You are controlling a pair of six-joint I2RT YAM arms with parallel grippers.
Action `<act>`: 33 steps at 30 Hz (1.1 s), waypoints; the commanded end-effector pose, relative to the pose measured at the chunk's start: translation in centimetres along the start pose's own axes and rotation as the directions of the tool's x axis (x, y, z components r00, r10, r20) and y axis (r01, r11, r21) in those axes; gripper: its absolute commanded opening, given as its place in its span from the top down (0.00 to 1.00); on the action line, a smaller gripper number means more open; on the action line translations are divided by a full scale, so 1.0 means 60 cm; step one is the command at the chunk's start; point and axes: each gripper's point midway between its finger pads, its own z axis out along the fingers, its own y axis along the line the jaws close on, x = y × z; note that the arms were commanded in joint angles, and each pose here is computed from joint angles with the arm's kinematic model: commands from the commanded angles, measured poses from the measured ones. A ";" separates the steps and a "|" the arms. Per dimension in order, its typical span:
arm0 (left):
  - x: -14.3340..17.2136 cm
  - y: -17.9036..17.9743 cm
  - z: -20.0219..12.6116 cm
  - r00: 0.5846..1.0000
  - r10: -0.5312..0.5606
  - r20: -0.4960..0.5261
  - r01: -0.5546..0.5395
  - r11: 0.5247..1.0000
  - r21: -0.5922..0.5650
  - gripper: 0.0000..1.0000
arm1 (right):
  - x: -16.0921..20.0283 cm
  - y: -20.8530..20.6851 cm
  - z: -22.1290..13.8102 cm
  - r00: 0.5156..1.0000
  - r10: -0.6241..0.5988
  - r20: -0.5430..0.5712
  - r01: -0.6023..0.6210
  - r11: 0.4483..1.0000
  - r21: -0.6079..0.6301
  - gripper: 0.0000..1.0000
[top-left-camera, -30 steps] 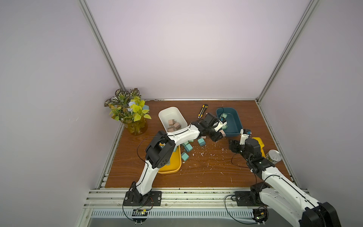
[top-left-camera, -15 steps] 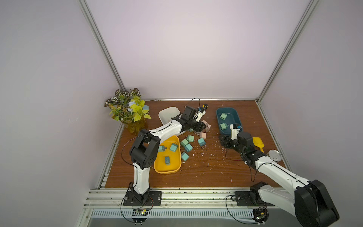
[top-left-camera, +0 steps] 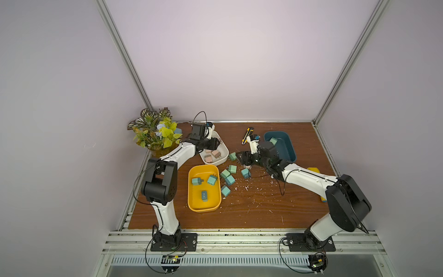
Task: Place the plugs by color into the storage box
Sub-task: Place the plug in the storage box.
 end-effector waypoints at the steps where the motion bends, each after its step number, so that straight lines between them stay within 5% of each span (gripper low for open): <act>1: -0.030 0.041 -0.001 0.999 0.000 0.055 0.002 0.999 -0.042 0.64 | -0.006 0.043 0.021 1.000 -0.019 -0.013 0.018 0.998 -0.066 0.37; 3: -0.039 0.066 0.000 0.998 -0.012 0.067 0.016 0.998 -0.066 0.61 | 0.005 0.052 0.037 0.999 -0.018 -0.042 0.014 0.997 -0.080 0.37; 8: -0.040 0.116 -0.004 0.996 -0.062 0.071 0.070 0.991 -0.115 0.30 | 0.029 0.063 0.062 0.995 -0.020 -0.097 0.012 0.997 -0.080 0.37; 23: -0.038 0.093 -0.006 0.987 -0.130 0.099 0.134 0.990 -0.033 0.28 | 0.057 0.056 0.051 0.992 -0.049 -0.115 0.049 0.999 -0.006 0.38; 33: -0.020 0.027 0.009 0.998 -0.033 0.056 0.034 0.999 -0.011 0.29 | 0.057 0.027 0.009 0.992 -0.082 -0.100 0.090 0.992 0.086 0.37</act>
